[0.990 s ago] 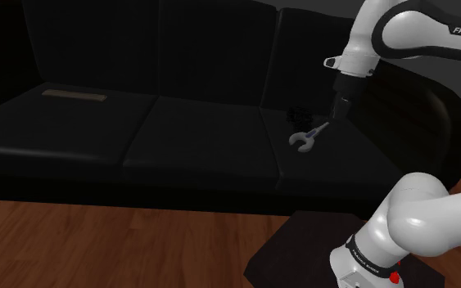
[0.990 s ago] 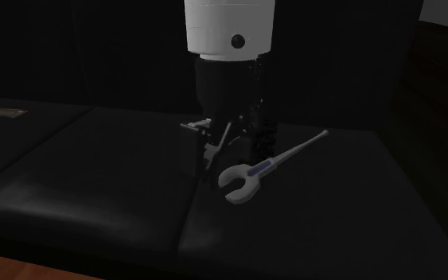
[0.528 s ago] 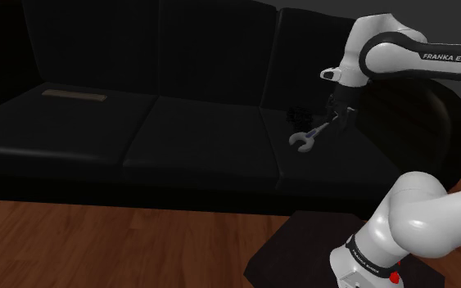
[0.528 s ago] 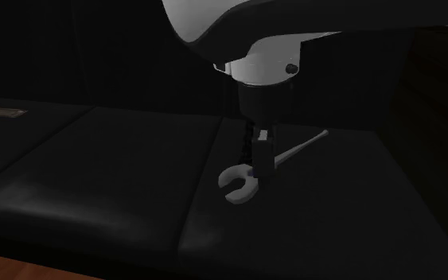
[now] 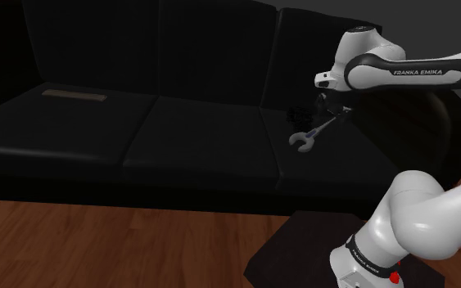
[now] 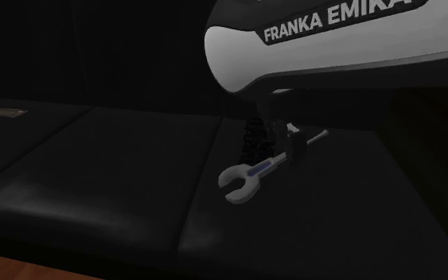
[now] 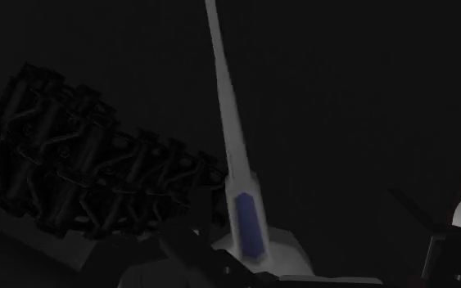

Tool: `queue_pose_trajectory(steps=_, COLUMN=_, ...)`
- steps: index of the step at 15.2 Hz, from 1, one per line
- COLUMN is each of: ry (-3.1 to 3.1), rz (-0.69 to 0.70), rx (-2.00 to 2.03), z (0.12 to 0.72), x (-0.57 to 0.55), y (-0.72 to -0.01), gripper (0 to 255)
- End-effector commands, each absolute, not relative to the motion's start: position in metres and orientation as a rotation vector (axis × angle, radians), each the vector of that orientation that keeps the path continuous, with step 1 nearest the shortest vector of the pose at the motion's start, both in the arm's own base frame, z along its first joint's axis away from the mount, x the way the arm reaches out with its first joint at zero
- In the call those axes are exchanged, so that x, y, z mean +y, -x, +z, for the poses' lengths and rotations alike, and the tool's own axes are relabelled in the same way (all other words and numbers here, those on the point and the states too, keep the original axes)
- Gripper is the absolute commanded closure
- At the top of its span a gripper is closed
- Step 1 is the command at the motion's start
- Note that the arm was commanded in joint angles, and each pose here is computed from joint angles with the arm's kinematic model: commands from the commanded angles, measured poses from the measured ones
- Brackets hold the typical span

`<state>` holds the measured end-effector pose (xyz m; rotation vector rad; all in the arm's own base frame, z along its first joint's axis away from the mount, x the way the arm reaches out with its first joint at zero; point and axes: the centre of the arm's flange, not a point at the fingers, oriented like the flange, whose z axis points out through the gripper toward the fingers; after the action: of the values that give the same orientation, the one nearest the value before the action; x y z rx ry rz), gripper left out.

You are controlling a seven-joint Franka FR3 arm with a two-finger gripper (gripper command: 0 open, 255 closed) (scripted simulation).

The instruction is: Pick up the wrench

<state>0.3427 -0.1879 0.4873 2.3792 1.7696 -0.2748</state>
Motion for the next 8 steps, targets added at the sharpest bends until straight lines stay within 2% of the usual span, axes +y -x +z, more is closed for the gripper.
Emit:
queue_pose_trajectory(steps=1, ry=-2.234, rz=-0.292, rx=1.896, z=0.482, x=-0.201, y=-0.359, gripper=0)
queue_pose_trajectory(steps=8, ry=-2.196, rz=-0.296, rx=1.927, z=0.448, x=-0.205, y=-0.363, gripper=0)
